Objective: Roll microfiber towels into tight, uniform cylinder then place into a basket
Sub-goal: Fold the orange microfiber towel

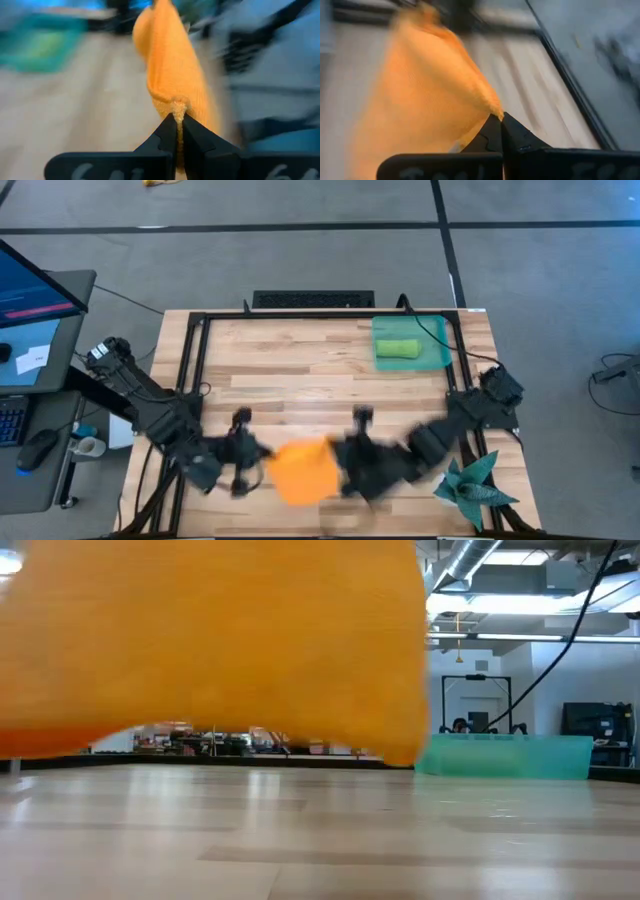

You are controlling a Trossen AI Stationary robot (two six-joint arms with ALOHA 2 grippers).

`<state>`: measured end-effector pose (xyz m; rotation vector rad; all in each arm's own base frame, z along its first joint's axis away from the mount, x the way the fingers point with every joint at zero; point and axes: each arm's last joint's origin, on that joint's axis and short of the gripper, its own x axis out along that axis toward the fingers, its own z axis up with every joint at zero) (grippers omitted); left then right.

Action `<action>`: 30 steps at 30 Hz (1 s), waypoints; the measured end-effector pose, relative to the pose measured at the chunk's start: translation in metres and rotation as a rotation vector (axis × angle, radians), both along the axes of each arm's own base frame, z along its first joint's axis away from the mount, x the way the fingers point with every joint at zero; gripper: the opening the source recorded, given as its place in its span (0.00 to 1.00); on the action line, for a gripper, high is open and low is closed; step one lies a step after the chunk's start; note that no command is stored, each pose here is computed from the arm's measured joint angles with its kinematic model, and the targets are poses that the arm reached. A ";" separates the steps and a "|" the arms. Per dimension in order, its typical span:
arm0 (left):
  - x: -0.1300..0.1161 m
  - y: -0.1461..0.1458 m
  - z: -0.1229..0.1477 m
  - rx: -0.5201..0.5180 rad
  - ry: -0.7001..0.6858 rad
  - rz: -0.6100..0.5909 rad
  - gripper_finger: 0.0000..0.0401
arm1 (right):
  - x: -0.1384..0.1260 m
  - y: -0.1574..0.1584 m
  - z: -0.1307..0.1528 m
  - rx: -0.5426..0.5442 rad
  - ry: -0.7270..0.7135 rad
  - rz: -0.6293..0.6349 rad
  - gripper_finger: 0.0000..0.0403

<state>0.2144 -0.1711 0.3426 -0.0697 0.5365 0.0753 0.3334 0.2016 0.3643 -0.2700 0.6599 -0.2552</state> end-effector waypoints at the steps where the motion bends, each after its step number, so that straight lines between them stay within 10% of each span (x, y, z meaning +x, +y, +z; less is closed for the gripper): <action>1: 0.000 0.008 -0.005 0.044 0.042 0.052 0.00 | 0.006 -0.015 -0.006 0.020 0.039 -0.056 0.01; 11: 0.017 0.067 -0.072 0.241 0.228 0.353 0.00 | 0.038 -0.111 -0.065 0.109 0.241 -0.318 0.01; 30: 0.023 0.125 -0.142 0.631 0.443 0.209 0.00 | 0.043 -0.151 -0.138 0.003 0.425 -0.086 0.01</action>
